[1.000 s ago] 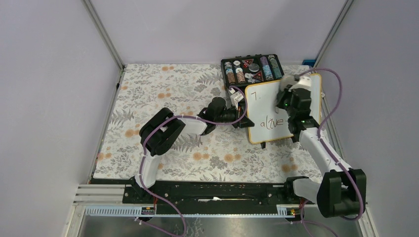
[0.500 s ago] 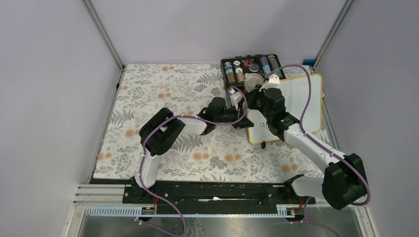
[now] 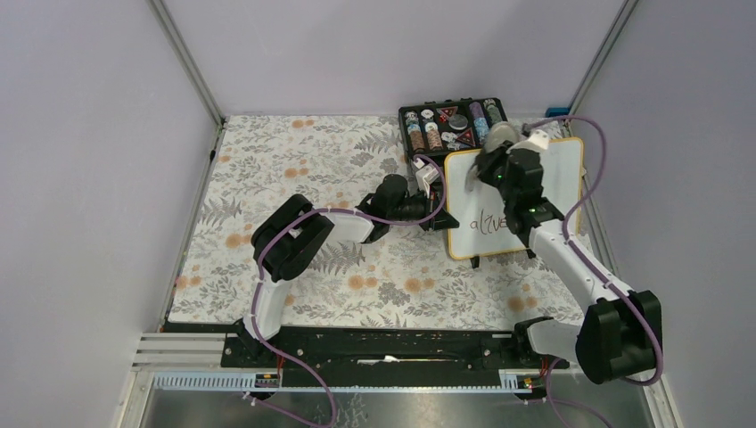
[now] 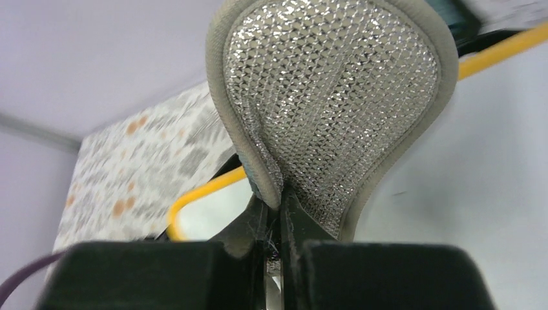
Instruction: Erase the whiteboard
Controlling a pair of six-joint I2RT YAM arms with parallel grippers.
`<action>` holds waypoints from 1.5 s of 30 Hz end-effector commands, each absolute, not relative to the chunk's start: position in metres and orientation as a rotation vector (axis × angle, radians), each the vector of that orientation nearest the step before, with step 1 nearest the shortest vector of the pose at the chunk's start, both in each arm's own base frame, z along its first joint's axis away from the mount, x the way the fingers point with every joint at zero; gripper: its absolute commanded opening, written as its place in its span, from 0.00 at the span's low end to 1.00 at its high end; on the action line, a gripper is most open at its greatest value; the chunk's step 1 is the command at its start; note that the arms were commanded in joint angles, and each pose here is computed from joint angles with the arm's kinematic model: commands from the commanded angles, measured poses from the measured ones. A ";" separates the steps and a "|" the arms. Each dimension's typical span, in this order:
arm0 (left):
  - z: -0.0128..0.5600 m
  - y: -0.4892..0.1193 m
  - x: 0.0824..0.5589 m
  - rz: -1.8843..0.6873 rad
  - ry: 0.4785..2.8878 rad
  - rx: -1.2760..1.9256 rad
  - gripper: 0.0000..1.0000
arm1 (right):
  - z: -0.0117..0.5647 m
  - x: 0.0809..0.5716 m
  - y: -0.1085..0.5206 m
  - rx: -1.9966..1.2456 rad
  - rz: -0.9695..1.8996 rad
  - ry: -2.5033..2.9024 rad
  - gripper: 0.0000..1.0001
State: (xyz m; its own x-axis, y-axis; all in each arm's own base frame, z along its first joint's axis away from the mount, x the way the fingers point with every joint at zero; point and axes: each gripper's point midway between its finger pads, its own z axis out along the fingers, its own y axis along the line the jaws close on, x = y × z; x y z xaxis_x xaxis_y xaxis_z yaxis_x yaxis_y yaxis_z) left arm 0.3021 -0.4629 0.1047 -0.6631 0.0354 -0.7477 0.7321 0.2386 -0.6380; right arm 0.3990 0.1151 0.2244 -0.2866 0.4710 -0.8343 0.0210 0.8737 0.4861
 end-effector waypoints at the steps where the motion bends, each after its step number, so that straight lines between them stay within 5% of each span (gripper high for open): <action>1: 0.013 -0.424 0.325 -1.236 2.297 0.431 0.00 | 0.196 0.400 0.011 0.623 0.110 1.837 0.00; 12: 0.015 -0.424 0.325 -1.242 2.294 0.433 0.00 | 0.157 0.361 -0.082 0.889 -0.040 1.819 0.00; 22: 0.015 -0.425 0.325 -1.246 2.292 0.434 0.00 | 0.112 0.349 0.000 0.675 0.216 2.042 0.00; 32: 0.014 -0.425 0.325 -1.243 2.294 0.432 0.00 | 0.125 0.312 0.135 0.384 0.441 2.120 0.00; 45: 0.015 -0.424 0.325 -1.239 2.293 0.434 0.00 | 0.095 0.299 0.056 0.652 0.224 2.047 0.00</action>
State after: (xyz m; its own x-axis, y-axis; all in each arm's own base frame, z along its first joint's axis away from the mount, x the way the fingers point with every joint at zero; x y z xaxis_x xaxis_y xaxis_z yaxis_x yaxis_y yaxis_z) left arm 0.3011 -0.4630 0.1051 -0.6649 0.0377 -0.7460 0.7316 0.2344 -0.6402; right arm 0.3075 0.0983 0.1239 -0.4436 0.4666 -0.7652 0.2012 0.8838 0.4223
